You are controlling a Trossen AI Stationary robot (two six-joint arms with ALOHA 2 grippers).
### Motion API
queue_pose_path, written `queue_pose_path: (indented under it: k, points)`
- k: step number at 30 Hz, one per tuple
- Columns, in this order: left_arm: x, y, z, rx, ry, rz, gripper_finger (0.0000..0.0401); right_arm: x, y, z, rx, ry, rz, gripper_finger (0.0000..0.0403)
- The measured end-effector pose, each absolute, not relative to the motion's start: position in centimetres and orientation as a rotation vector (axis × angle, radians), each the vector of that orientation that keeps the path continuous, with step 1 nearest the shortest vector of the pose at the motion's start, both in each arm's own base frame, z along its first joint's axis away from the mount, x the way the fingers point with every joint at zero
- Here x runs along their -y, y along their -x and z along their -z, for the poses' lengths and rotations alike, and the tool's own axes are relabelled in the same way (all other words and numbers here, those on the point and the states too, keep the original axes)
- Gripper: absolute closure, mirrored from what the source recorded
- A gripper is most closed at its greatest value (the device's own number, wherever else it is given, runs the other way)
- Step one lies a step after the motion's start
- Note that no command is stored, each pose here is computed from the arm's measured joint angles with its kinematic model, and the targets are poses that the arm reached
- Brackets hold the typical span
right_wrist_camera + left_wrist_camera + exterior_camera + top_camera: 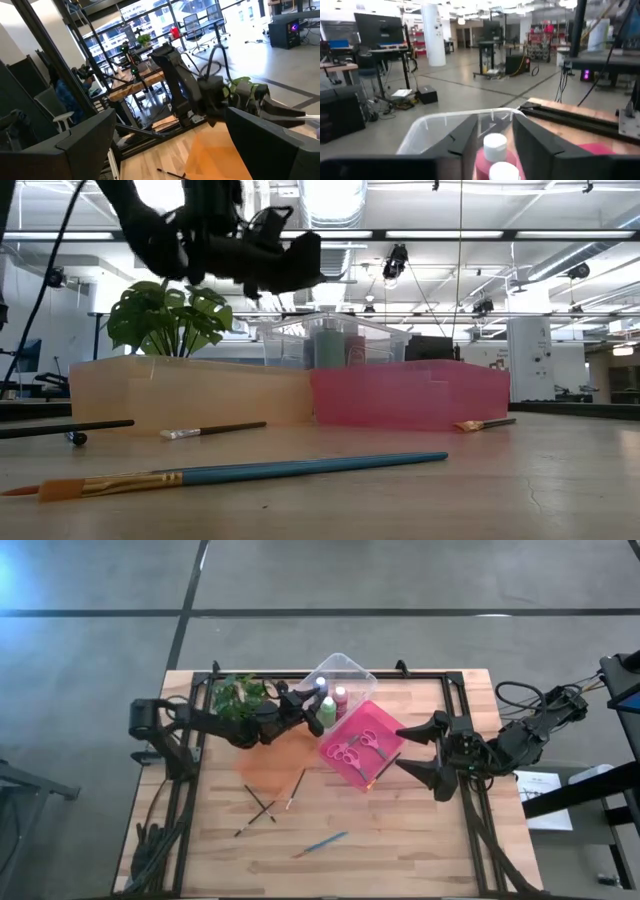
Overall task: Pick & Place Paint Supplies
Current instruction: Put the green paint bottle into the transparent bin
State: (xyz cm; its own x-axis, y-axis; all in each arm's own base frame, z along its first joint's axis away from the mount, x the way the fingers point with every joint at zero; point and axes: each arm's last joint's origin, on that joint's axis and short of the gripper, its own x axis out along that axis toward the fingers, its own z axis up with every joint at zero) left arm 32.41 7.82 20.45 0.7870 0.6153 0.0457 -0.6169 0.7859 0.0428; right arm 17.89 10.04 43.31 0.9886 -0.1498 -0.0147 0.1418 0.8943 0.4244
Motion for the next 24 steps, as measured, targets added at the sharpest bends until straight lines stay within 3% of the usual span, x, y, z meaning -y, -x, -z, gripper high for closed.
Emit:
queue_pose_path:
  k: [4,6,24]
  points:
    - [-7.9,-33.6,-21.7,-0.165,-0.109,-0.579,0.0368,-10.0,-17.9,-43.3,0.018,-0.431,0.149,0.0031]
    - [-7.9,-34.3,-21.7,-0.249,-0.115,-0.528,0.0389,-10.0,-17.9,-43.3,0.017,-0.429,0.148,0.0031]
    - [-8.5,-34.7,-21.9,-0.295,-0.05,-0.634,0.04,-10.2,-17.9,-43.3,0.01,-0.422,0.122,0.0031]
